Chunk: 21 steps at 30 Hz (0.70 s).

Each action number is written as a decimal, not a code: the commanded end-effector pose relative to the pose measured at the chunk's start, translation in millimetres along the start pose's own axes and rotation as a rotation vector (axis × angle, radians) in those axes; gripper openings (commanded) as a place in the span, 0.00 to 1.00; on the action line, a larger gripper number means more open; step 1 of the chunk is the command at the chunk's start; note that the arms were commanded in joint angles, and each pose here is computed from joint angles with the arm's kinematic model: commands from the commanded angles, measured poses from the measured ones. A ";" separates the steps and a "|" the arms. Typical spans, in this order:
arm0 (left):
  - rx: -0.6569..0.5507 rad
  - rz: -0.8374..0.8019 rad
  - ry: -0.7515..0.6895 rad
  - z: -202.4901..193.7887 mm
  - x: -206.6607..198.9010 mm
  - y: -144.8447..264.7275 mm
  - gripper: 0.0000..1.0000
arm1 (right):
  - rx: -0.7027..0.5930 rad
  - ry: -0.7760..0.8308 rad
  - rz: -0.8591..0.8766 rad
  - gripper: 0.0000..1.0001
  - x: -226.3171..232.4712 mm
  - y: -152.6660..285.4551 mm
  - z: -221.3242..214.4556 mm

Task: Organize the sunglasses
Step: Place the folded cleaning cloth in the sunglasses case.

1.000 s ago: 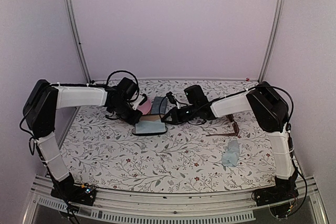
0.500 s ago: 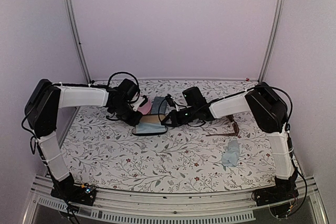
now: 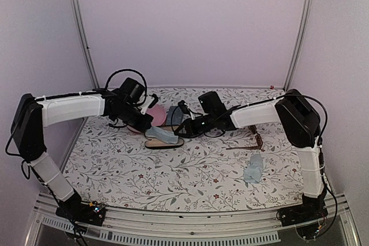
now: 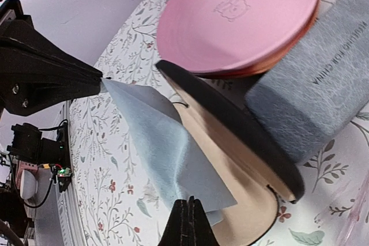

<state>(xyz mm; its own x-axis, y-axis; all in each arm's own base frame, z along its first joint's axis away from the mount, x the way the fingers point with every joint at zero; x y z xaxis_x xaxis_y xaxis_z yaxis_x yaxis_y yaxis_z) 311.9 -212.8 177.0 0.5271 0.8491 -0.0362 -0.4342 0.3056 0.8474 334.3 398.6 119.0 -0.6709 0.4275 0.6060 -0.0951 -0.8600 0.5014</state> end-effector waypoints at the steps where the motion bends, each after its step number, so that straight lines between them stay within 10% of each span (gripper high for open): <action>1: -0.039 -0.036 0.011 -8.1 -13.9 24.3 0.00 | -0.040 0.087 0.030 0.00 40.9 18.3 12.9; 21: -0.002 -0.058 0.038 -58.7 -33.3 31.9 0.00 | -0.017 0.057 0.003 0.00 56.6 23.8 -27.6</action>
<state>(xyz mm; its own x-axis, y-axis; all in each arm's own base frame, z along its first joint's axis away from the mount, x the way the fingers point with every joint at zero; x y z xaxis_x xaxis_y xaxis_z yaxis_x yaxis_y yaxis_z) 239.8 -205.3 180.1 0.5289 0.8419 -0.1071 -0.4038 0.3606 0.8408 271.3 393.6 144.0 -0.7077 0.3979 0.5838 -0.0671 -0.8604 0.5051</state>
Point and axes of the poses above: each gripper's point midway between its finger pads, its own y axis back along the fingers, its own x axis along the line the jaws close on, z = x × y, the point moved 8 cm from there along y, back along the fingers, and after that the axes turned 1 degree about y, right-handed, at the moved point
